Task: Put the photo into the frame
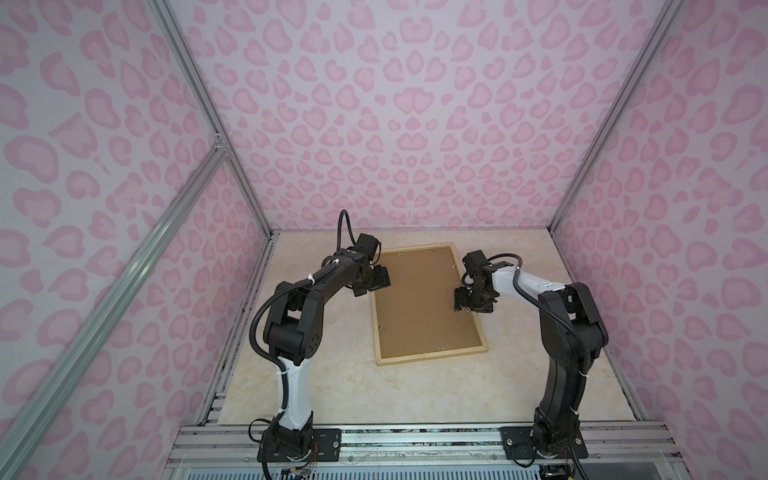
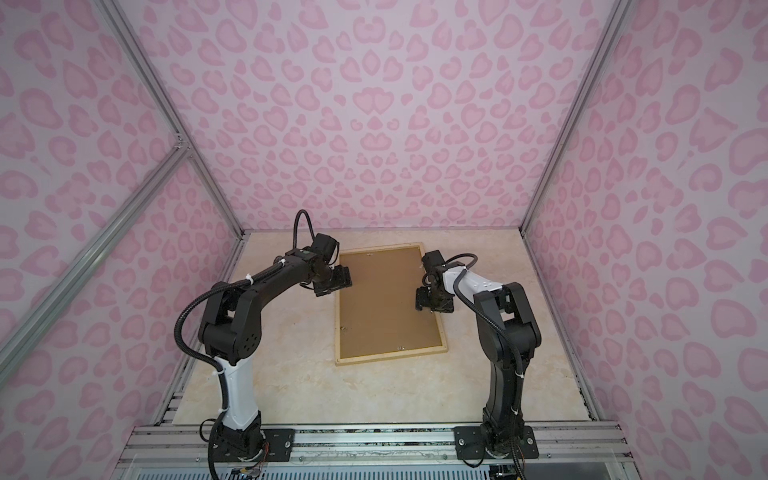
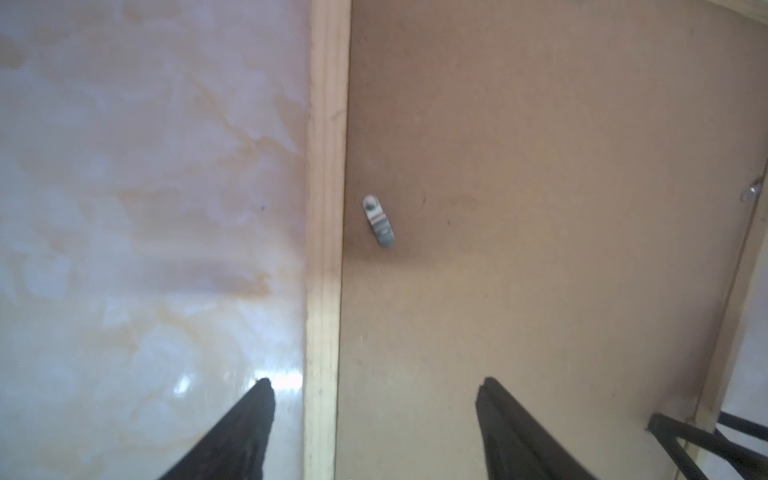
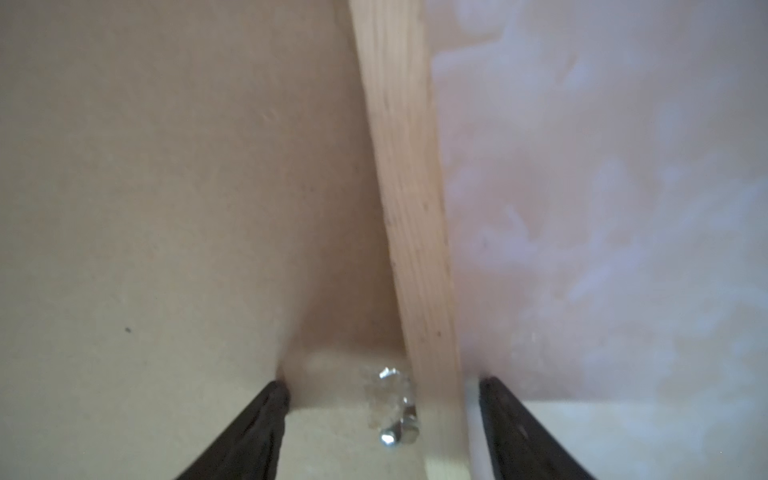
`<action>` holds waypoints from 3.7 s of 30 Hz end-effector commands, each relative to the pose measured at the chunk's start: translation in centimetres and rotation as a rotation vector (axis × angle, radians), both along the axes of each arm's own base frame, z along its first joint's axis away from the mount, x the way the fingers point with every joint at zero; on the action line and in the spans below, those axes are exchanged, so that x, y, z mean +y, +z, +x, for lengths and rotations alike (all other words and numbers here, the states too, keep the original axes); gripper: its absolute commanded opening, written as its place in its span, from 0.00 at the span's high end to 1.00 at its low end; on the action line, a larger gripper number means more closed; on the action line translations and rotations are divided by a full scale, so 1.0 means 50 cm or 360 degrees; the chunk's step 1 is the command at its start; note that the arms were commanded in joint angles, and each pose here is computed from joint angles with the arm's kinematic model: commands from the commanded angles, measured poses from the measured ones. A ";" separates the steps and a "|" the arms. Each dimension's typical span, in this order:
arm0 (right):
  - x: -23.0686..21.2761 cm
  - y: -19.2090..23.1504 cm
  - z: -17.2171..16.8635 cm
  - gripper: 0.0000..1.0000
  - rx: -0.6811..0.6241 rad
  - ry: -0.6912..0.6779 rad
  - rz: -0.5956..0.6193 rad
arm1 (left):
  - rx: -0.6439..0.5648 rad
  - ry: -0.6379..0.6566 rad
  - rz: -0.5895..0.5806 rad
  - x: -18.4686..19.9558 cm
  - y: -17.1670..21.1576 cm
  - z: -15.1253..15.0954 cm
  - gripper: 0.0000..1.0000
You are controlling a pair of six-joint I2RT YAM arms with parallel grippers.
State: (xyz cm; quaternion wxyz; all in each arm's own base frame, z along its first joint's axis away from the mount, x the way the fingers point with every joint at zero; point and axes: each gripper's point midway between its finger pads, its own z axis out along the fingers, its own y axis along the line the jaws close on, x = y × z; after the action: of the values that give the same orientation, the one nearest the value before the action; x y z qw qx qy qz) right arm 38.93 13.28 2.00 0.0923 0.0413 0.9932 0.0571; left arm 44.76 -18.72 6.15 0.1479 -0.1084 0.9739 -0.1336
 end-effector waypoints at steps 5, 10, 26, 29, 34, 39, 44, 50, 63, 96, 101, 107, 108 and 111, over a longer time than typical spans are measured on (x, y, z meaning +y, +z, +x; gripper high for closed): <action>-0.041 -0.025 0.053 0.28 0.0028 0.0032 -0.0219 | 0.0058 0.0078 0.0093 0.034 -0.046 0.059 0.22; -0.040 -0.030 0.079 0.26 0.0040 0.0040 -0.0220 | 0.0059 0.0080 0.0090 0.028 -0.059 0.090 0.26; -0.048 -0.024 0.118 0.59 0.0041 -0.0010 -0.0145 | 0.0102 0.0076 0.0082 0.023 -0.074 0.070 0.40; -0.048 -0.025 0.115 0.70 0.0044 -0.0014 -0.0142 | 0.0097 0.0060 0.0068 0.016 -0.069 0.068 0.46; -0.043 -0.033 0.106 0.81 0.0062 -0.0022 -0.0115 | 0.0108 0.0056 0.0114 0.023 -0.074 0.062 0.48; -0.040 -0.032 0.103 0.83 0.0062 -0.0019 -0.0098 | 0.0099 0.0081 0.0149 0.034 -0.071 0.062 0.50; -0.039 -0.034 0.099 0.84 0.0071 -0.0012 -0.0095 | 0.0091 0.0088 0.0144 0.032 -0.068 0.073 0.60; -0.039 -0.039 0.097 0.85 0.0078 -0.0011 -0.0082 | 0.0082 0.0097 0.0141 0.033 -0.062 0.079 0.69; -0.033 -0.042 0.093 0.87 0.0090 -0.0003 -0.0051 | 0.0061 0.0093 0.0009 0.017 -0.056 0.092 0.74; -0.022 -0.048 0.090 0.89 0.0124 0.0011 0.0038 | 0.0089 0.0143 0.0105 0.051 -0.091 0.097 0.89; -0.022 -0.047 0.088 0.90 0.0129 0.0009 0.0046 | 0.0065 0.0141 0.0039 0.040 -0.081 0.108 0.95; -0.012 -0.041 0.083 0.91 0.0120 -0.0059 0.0176 | -0.0048 0.0113 -0.0100 0.022 0.000 0.114 0.56; -0.015 -0.041 0.082 0.91 0.0119 -0.0097 0.0206 | -0.0068 0.0114 -0.0130 0.022 0.018 0.114 0.52; -0.036 -0.029 0.085 0.96 0.0071 -0.0275 0.0275 | -0.0141 0.0120 -0.0195 0.027 0.088 0.106 0.37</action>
State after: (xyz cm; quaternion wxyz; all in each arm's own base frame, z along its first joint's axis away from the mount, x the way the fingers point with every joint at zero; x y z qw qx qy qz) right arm 45.97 12.13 2.21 0.1321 0.0606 0.9816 0.1236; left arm 49.72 -16.88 5.76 0.1518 -0.1461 0.9657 -0.1518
